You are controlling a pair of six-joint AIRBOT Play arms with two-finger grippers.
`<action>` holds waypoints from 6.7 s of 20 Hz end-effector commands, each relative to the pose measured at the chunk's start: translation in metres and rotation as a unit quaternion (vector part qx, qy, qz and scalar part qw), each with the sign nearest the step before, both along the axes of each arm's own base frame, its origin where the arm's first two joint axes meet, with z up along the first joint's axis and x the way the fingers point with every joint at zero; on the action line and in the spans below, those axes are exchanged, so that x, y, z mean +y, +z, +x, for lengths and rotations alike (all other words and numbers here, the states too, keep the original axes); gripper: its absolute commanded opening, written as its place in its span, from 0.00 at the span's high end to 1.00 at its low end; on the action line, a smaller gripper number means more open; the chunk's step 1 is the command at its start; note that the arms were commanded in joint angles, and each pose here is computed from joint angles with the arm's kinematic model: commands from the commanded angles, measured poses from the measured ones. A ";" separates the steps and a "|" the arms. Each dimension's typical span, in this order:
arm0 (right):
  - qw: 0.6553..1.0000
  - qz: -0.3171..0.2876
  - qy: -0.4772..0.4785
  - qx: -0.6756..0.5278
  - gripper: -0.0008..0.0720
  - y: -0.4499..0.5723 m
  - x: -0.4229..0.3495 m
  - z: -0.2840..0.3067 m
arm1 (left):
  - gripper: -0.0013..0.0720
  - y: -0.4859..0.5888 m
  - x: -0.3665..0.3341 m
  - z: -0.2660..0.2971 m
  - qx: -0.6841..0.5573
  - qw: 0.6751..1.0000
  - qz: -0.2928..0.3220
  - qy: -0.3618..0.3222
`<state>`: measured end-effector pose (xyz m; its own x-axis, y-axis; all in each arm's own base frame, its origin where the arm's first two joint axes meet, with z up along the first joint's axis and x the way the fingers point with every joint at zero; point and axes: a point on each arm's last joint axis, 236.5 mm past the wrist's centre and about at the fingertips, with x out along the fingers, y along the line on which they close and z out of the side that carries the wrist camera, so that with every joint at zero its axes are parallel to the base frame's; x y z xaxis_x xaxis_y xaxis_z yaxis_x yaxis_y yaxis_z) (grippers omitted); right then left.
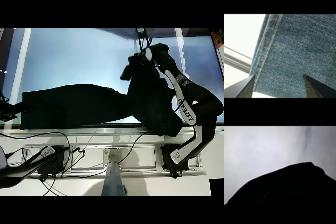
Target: Fold the clothes and pants, and hang the long-sleeved shirts on hangers.
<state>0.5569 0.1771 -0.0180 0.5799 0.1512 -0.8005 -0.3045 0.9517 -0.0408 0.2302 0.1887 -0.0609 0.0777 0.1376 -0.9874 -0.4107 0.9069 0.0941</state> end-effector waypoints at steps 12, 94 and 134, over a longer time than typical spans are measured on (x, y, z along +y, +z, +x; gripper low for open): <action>0.914 0.178 0.228 -0.283 0.95 0.187 0.307 -0.066 | 0.06 0.000 -0.006 0.005 -0.011 1.000 -0.014 0.006; 0.902 0.238 0.094 0.347 0.39 -0.005 -0.177 -0.231 | 0.95 0.205 -0.022 0.265 -0.320 0.933 -0.089 -0.137; 0.854 0.494 -0.068 -0.148 0.95 0.220 -0.200 -0.069 | 0.95 0.210 -0.011 0.264 -0.334 0.933 -0.112 -0.067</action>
